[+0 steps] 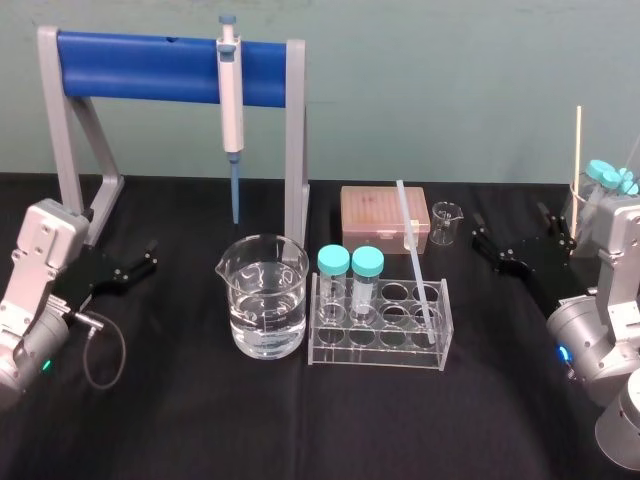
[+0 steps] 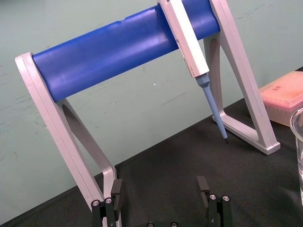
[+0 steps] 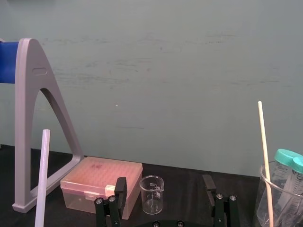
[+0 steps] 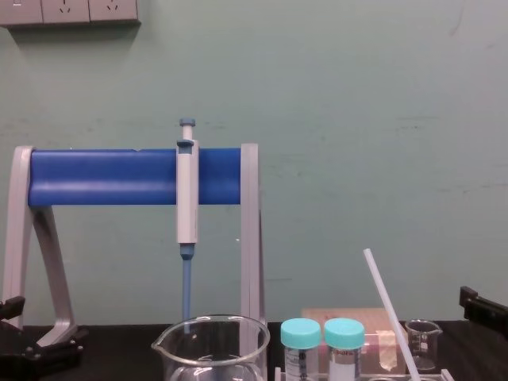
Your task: Pick up the stirring rod with one hand, then place it down.
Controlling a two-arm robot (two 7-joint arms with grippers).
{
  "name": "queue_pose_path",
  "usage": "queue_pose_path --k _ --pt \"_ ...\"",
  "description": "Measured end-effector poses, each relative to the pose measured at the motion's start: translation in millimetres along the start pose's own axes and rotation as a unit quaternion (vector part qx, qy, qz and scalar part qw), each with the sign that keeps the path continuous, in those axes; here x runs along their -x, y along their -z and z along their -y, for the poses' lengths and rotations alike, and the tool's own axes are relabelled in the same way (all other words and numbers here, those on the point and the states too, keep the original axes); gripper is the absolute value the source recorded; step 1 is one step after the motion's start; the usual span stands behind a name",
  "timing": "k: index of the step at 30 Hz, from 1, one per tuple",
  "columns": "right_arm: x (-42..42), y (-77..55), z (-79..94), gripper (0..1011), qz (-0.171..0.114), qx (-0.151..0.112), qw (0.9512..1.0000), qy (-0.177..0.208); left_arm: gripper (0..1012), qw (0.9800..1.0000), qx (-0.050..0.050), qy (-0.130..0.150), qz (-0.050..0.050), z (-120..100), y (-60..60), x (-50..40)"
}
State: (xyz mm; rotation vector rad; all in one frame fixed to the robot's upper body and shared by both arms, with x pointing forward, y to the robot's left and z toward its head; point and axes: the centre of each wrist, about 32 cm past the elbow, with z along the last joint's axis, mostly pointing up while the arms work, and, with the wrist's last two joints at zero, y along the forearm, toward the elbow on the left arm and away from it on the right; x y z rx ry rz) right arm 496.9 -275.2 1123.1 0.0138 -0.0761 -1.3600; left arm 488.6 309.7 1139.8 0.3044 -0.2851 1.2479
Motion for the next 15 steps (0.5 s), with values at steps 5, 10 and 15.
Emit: queue_pose_path --k 5,10,15 --pt "0.0 -0.2 0.0 1004 0.0 -0.001 1.0 0.0 1000 1.0 0.0 0.0 0.0 0.0 0.0 0.0" --pt "-0.1 -0.4 0.0 1004 0.0 -0.001 1.0 -0.001 1000 1.0 0.0 0.0 0.0 0.0 0.0 0.0" --pt "-0.1 -0.4 0.0 1004 0.0 -0.002 1.0 -0.001 1000 1.0 0.0 0.0 0.0 0.0 0.0 0.0"
